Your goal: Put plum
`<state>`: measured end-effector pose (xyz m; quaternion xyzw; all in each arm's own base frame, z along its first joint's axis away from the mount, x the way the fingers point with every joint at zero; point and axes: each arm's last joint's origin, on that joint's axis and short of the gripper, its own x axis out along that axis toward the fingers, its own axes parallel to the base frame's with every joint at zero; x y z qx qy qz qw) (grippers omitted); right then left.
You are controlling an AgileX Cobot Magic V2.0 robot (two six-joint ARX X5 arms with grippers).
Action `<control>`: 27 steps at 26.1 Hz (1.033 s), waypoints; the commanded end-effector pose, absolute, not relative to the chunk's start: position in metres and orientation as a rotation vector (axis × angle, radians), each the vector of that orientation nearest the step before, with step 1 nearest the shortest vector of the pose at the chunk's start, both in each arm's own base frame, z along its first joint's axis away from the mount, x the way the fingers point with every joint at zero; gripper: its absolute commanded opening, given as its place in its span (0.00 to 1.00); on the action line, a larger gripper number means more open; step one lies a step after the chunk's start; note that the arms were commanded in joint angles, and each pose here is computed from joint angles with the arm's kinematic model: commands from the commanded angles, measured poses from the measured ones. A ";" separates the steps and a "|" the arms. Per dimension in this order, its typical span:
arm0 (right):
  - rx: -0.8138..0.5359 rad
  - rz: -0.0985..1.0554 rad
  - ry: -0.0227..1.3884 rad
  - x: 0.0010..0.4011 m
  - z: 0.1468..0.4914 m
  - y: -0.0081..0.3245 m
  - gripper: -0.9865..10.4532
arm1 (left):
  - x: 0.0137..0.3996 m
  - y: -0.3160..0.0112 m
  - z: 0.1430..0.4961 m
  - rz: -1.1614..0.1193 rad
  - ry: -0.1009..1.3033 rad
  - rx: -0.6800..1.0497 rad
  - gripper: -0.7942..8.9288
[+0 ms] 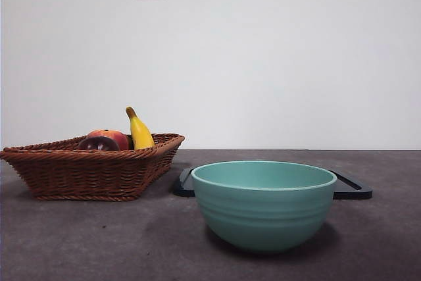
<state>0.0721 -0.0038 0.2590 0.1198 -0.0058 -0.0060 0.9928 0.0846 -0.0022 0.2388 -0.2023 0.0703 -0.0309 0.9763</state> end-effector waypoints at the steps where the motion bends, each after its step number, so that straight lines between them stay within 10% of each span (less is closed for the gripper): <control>1: 0.238 0.037 0.020 0.072 0.278 -0.002 0.09 | 0.087 -0.004 0.259 -0.115 0.164 -0.358 0.09; 27: 0.161 0.738 0.739 0.125 0.344 0.026 0.09 | 0.127 -0.025 0.331 -0.771 0.652 -0.197 0.09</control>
